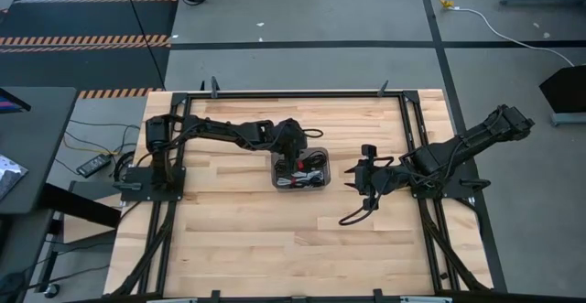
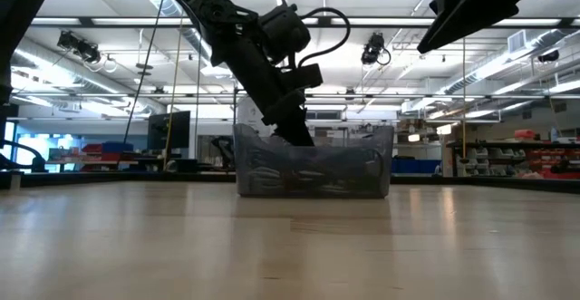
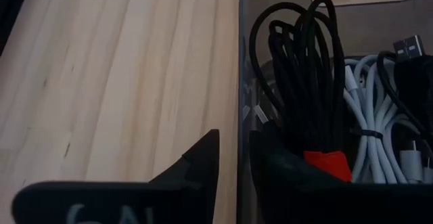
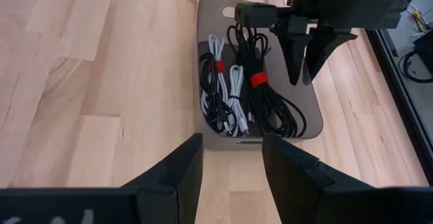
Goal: Pick and place USB-C Cables
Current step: Adjust the black bin
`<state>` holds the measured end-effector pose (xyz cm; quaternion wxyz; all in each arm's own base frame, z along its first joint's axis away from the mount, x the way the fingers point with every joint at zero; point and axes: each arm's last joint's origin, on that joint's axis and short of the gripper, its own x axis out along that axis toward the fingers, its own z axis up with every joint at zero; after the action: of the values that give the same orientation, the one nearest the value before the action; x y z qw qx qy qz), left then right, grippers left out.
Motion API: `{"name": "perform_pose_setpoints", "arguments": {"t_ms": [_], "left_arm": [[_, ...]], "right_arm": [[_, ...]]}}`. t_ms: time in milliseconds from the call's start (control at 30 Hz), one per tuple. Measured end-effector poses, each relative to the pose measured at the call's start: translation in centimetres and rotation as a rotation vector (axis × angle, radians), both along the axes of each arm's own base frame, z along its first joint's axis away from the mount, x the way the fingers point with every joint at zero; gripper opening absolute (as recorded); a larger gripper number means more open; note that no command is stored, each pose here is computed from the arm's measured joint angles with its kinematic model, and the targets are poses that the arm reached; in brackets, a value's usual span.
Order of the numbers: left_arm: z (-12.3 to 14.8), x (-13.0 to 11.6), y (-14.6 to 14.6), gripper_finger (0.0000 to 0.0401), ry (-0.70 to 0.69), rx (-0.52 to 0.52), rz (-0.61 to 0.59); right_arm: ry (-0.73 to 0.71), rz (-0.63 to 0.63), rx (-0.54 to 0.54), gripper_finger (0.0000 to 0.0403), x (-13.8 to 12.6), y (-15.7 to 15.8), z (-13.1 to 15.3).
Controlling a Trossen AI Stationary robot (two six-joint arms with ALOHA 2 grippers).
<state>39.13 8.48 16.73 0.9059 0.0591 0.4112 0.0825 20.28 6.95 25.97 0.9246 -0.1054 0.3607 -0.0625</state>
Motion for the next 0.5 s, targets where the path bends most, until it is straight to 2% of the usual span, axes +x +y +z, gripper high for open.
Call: {"name": "perform_pose_setpoints", "arguments": {"t_ms": [167,500], "left_arm": [[0.01,0.12,-0.64,0.0089,0.011,0.035,-0.055],[0.05,0.16,-0.88,0.0089,0.012,0.041,-0.068]], "right_arm": [[0.0,0.001,0.001,0.0159,0.0,0.0,0.0],[0.0,0.0,0.002,0.0159,0.0,0.01,0.0]]}}
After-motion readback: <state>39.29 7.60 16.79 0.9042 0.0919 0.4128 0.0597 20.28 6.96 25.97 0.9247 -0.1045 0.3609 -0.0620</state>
